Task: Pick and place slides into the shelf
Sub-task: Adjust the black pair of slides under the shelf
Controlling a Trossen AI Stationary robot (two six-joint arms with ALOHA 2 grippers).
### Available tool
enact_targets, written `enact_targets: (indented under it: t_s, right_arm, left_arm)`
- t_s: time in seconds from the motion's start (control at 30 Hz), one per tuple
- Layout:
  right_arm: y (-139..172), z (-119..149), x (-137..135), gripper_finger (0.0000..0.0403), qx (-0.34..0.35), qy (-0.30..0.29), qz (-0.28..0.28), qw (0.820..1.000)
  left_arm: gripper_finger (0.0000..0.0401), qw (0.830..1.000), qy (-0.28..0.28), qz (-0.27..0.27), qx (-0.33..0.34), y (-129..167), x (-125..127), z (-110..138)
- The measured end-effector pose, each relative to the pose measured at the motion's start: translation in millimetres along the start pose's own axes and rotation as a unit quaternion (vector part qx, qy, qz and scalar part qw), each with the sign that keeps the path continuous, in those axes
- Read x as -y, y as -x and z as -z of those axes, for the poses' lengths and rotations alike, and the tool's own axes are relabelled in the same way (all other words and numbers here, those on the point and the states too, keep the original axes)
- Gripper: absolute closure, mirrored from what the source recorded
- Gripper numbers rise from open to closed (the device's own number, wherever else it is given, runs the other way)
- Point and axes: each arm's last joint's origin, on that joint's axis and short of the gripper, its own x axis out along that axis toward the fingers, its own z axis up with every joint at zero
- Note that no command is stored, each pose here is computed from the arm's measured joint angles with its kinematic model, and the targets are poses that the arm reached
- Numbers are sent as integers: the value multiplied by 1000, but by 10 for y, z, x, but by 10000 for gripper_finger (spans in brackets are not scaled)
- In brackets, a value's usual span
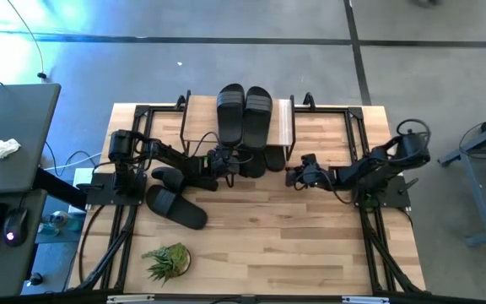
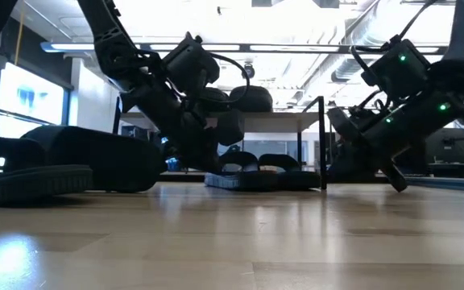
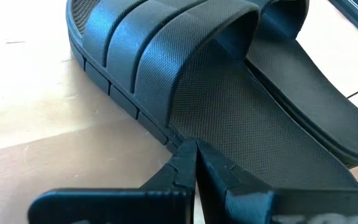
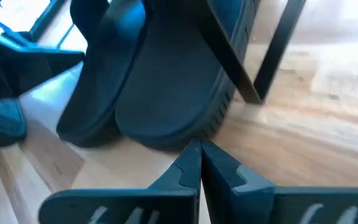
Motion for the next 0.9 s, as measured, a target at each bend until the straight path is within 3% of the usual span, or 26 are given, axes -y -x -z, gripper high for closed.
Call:
enact_targets:
  t_s: [0.3, 0.6, 0.9]
  right_arm:
    - [-33, -13, 0, 403, 20, -13, 4, 1000]
    - [-162, -33, -225, 403, -27, 59, -14, 998]
    - [-156, -7, -179, 403, -36, 52, -5, 998]
  left_arm:
    - [401, 1000, 0, 1, -3, 1, 1, 3]
    - [401, 1000, -3, -9, 3, -3, -16, -1]
    - [401, 1000, -2, -4, -1, -3, -12, 0]
